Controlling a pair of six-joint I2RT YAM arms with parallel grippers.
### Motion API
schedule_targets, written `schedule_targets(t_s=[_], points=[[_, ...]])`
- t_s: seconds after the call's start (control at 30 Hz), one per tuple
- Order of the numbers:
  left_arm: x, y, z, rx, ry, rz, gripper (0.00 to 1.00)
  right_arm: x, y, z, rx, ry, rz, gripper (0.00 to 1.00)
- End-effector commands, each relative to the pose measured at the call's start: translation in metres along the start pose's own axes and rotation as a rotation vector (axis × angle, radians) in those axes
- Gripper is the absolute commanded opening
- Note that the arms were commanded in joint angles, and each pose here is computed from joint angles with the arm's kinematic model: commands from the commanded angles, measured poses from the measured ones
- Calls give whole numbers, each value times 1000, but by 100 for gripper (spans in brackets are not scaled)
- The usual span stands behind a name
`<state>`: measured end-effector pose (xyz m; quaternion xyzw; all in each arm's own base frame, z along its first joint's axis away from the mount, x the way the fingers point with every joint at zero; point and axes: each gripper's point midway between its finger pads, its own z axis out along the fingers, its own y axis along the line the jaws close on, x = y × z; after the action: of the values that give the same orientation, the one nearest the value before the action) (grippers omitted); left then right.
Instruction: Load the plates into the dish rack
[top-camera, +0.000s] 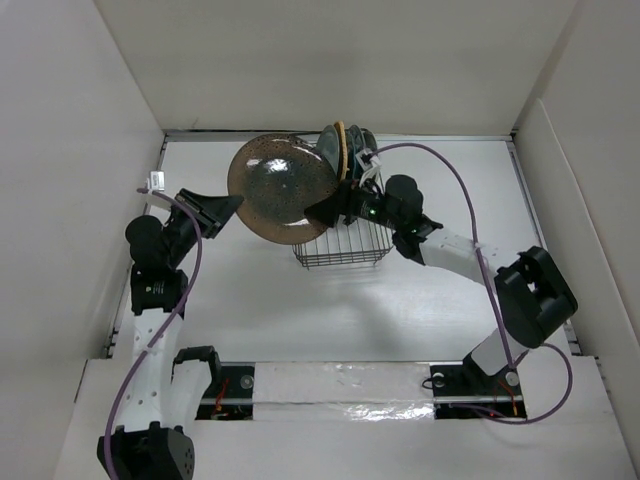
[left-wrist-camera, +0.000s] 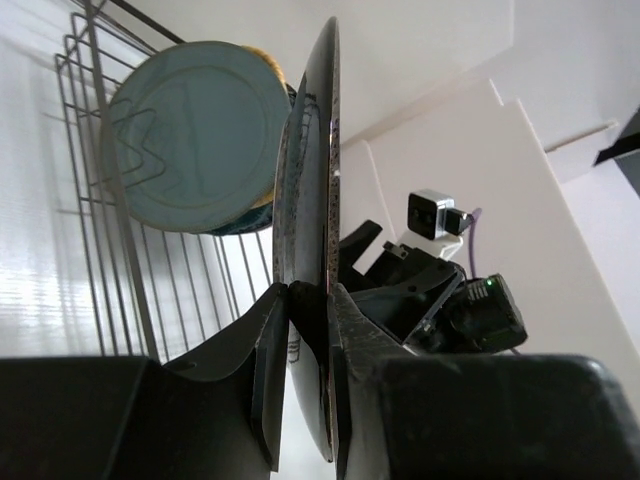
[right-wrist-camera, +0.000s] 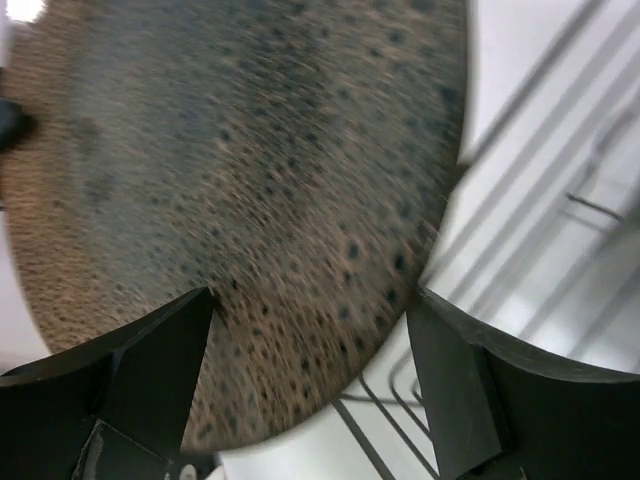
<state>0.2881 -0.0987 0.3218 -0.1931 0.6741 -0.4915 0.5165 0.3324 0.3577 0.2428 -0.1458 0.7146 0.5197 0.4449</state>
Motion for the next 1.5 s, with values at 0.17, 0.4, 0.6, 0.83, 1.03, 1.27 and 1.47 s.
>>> schedule_targets(t_s=[0.17, 0.4, 0.6, 0.83, 1.03, 1.27, 1.47], points=[[1, -67, -20, 287, -3, 93, 0, -35, 80, 6, -426, -156, 27, 65], [4, -39, -9, 188, 18, 161, 0, -48, 85, 7, -365, -204, 27, 0], [-2, -20, 2, 93, 43, 237, 27, -99, 73, -11, -75, -299, -60, 0], [-12, -13, 2, 17, 12, 338, 49, -167, 53, -26, 218, -398, -93, 0], [9, -6, 1, -45, 41, 455, 50, -207, 24, -37, 527, -473, -140, 0], [39, 4, -3, -112, 92, 587, 49, -202, -22, -36, 810, -441, -157, 0], [60, 11, -7, -83, 127, 617, 49, -198, -37, -22, 945, -420, -190, 0]])
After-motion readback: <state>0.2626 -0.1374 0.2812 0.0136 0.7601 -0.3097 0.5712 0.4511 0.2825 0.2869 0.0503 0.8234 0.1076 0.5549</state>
